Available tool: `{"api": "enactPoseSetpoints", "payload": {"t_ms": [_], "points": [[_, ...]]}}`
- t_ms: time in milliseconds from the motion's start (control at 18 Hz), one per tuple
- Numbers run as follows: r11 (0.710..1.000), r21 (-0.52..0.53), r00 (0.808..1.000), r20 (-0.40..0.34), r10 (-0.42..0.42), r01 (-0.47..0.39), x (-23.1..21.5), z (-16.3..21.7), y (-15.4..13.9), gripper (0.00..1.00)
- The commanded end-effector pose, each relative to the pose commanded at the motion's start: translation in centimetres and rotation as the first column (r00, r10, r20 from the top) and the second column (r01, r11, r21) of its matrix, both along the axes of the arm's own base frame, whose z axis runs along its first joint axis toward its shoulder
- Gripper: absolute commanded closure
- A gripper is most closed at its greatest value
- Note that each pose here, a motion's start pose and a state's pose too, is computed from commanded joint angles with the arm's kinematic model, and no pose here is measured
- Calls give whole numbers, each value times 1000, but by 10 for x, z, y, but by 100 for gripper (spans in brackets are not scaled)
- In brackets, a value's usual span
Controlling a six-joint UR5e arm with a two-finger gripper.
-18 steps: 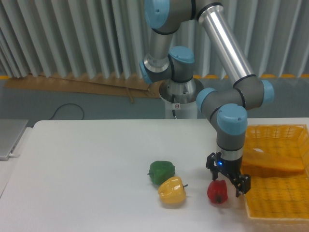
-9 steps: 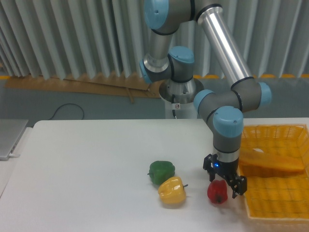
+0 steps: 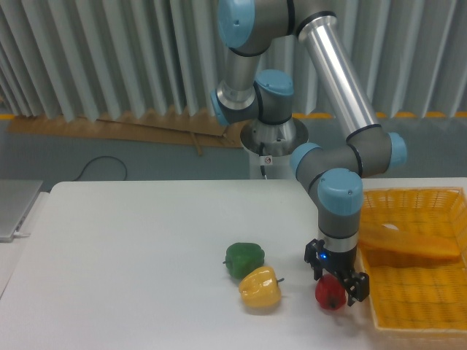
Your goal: Place the red peppers in a basket
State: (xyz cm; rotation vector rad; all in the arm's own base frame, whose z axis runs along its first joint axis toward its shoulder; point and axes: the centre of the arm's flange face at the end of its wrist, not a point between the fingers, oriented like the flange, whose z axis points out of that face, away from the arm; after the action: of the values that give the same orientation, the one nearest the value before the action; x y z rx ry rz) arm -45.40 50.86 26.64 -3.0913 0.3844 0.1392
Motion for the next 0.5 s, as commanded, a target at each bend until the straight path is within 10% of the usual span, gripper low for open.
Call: {"api": "enactPoseSetpoints", "payload": {"t_ms": [167,500], "points": [[1000,-2,1000,0,-1,1,0,0,0,28],[1000,-1,1000,-2,-1,1,-1,2,-1,30]]}}
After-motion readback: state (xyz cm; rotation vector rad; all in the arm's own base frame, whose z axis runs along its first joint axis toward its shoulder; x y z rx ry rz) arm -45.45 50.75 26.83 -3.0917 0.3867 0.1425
